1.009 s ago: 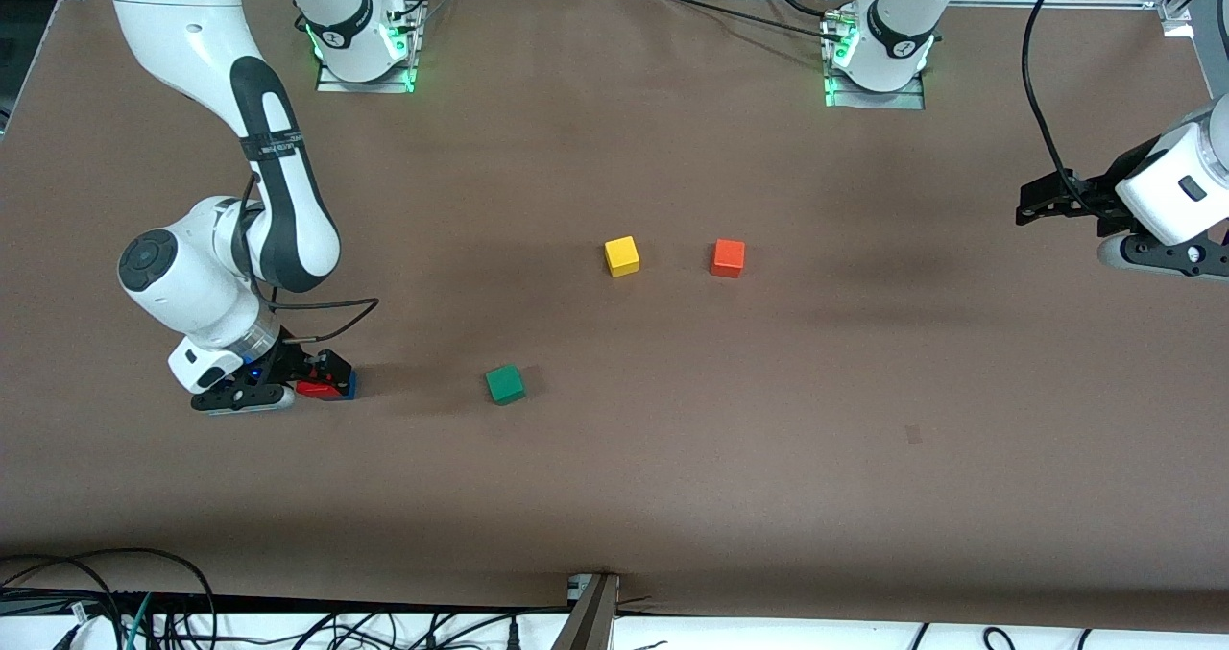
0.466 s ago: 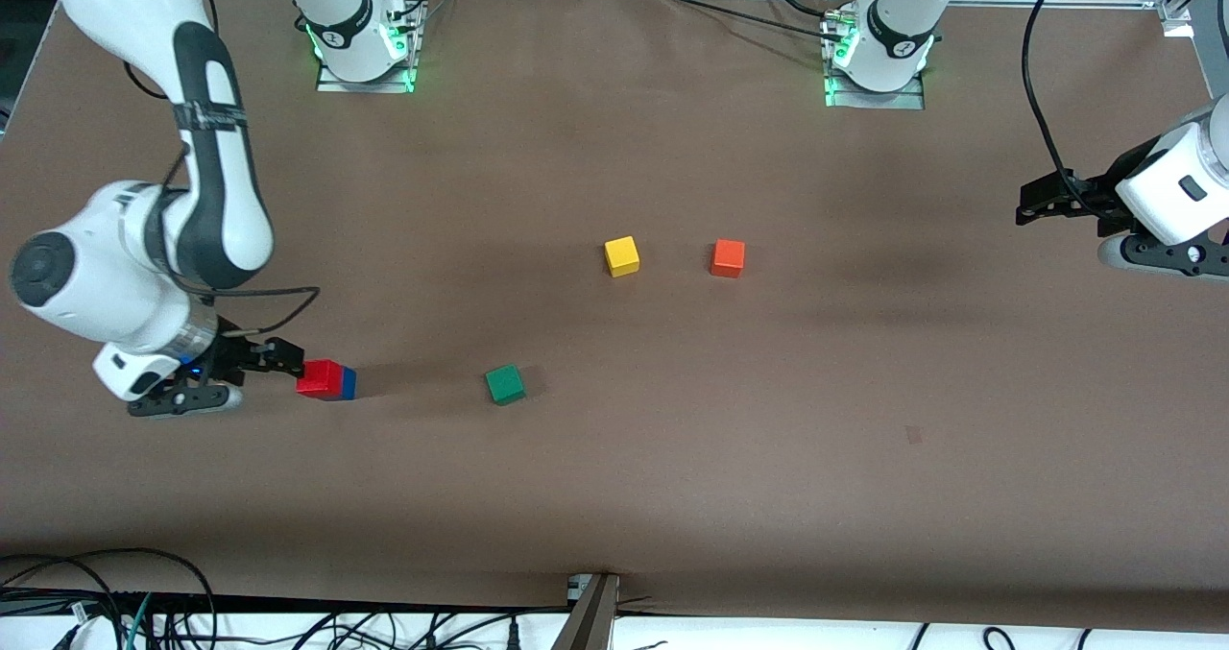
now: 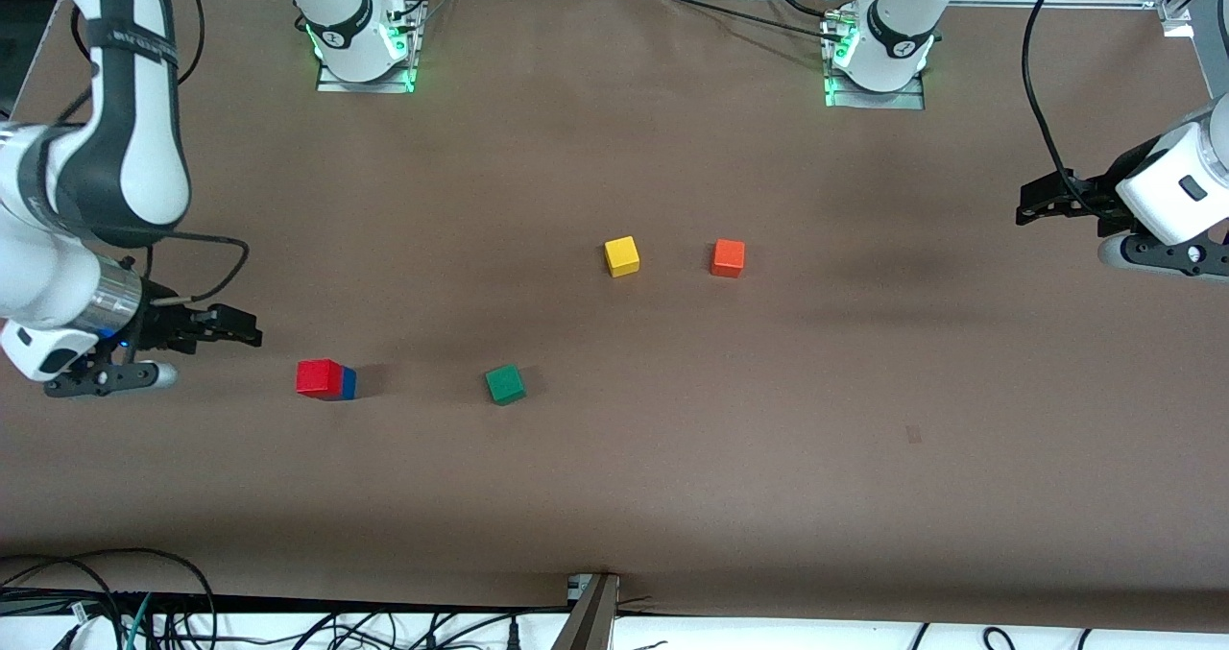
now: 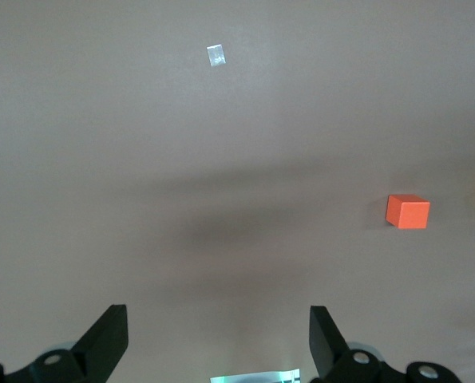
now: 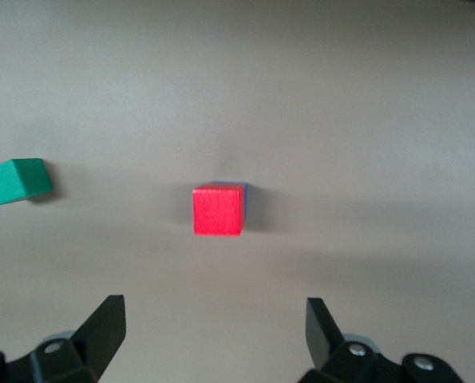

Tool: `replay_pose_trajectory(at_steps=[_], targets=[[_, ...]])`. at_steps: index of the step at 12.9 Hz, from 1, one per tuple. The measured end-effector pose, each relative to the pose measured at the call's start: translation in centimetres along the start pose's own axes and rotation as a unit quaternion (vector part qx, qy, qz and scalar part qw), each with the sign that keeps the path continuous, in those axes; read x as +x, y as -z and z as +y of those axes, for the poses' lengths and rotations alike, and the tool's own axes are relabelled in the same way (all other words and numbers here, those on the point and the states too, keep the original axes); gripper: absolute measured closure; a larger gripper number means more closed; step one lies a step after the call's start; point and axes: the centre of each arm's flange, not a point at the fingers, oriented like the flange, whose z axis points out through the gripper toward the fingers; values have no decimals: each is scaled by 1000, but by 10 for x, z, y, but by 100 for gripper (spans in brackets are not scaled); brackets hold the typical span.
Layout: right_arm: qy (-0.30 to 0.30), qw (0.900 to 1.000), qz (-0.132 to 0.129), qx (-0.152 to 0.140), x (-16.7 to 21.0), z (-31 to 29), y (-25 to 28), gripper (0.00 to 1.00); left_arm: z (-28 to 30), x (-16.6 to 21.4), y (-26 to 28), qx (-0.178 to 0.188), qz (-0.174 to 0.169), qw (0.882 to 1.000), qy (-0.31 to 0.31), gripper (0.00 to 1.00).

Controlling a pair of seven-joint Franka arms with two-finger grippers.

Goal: Pass red block to right arm, stack on blue

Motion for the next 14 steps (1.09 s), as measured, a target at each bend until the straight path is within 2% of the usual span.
replay_pose_trajectory(at_steps=[3, 7, 10, 12, 14], targets=[[-22, 999, -24, -18, -31, -23, 59, 0, 0, 0, 0, 0, 0, 1000, 0, 0], [-27, 999, -35, -4, -74, -16, 119, 0, 0, 0, 1, 0, 1, 1000, 0, 0], [-41, 998, -41, -1, -93, 7, 125, 0, 0, 0, 1, 0, 1, 1000, 0, 0], [-51, 997, -48, -14, -98, 28, 121, 0, 0, 0, 1, 0, 1, 1000, 0, 0], [-41, 997, -54, -30, -97, 24, 117, 0, 0, 0, 1, 0, 1, 1000, 0, 0]])
